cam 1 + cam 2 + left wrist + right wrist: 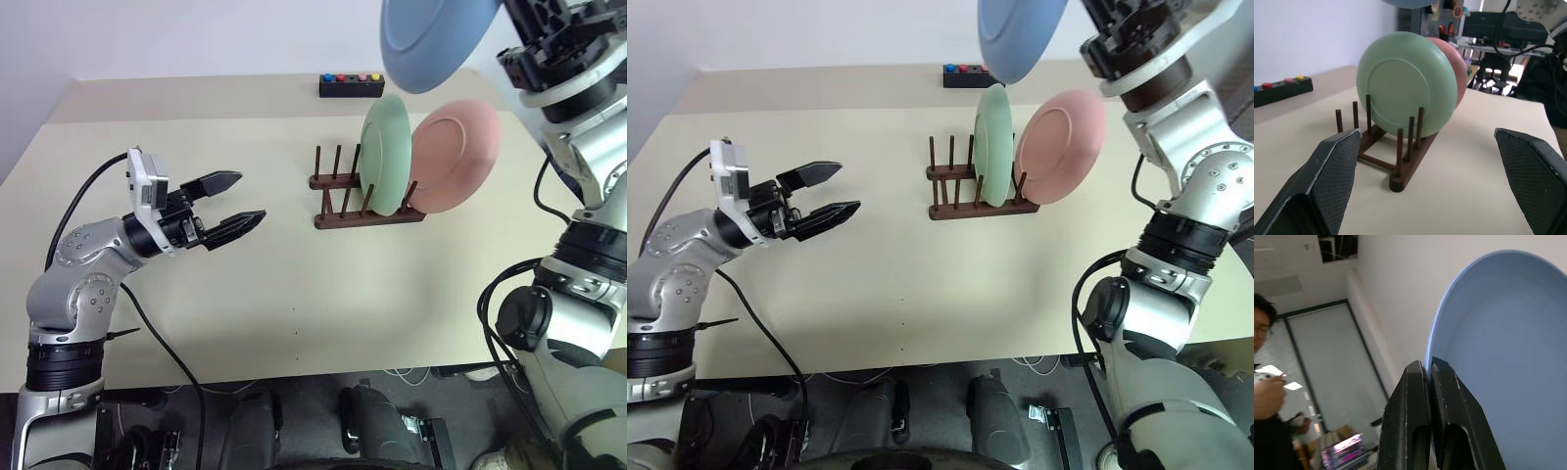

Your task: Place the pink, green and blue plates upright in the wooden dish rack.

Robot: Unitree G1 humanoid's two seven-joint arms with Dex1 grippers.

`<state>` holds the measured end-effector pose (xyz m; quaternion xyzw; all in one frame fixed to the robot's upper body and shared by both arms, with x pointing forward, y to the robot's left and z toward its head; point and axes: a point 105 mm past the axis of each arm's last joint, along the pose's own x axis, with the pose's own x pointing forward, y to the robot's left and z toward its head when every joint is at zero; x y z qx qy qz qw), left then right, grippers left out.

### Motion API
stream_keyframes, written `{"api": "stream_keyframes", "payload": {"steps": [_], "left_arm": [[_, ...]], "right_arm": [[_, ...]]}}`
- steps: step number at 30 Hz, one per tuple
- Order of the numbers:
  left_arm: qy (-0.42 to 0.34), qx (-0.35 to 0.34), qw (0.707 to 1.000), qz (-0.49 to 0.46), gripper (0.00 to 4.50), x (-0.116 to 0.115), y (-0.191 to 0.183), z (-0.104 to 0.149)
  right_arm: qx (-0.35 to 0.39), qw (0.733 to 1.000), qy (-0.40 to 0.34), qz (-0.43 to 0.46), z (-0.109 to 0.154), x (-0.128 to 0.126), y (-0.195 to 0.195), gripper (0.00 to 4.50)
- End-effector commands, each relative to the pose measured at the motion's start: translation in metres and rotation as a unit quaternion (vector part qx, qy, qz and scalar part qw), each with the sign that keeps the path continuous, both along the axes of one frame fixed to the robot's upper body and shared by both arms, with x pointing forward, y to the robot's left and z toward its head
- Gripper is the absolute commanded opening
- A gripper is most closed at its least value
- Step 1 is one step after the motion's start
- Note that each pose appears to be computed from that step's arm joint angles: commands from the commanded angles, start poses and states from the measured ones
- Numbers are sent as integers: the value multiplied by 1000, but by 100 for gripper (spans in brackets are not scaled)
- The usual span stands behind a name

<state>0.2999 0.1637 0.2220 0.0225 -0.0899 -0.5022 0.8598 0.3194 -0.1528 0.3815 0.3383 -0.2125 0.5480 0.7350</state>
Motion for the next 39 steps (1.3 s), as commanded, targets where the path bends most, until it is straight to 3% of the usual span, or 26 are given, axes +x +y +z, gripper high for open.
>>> {"api": "stream_keyframes", "payload": {"steps": [1, 16, 39], "left_arm": [[-22, -1, 1000, -3, 450, -7, 0, 12], [-13, 11, 1000, -3, 450, -13, 1, 5], [-21, 14, 1000, -11, 450, -14, -3, 8]], "right_arm": [[2, 1000, -15, 21, 2, -9, 11, 2], [-49, 996, 64, 42, -55, 13, 51, 2], [-57, 992, 116, 13, -90, 36, 52, 2]]}}
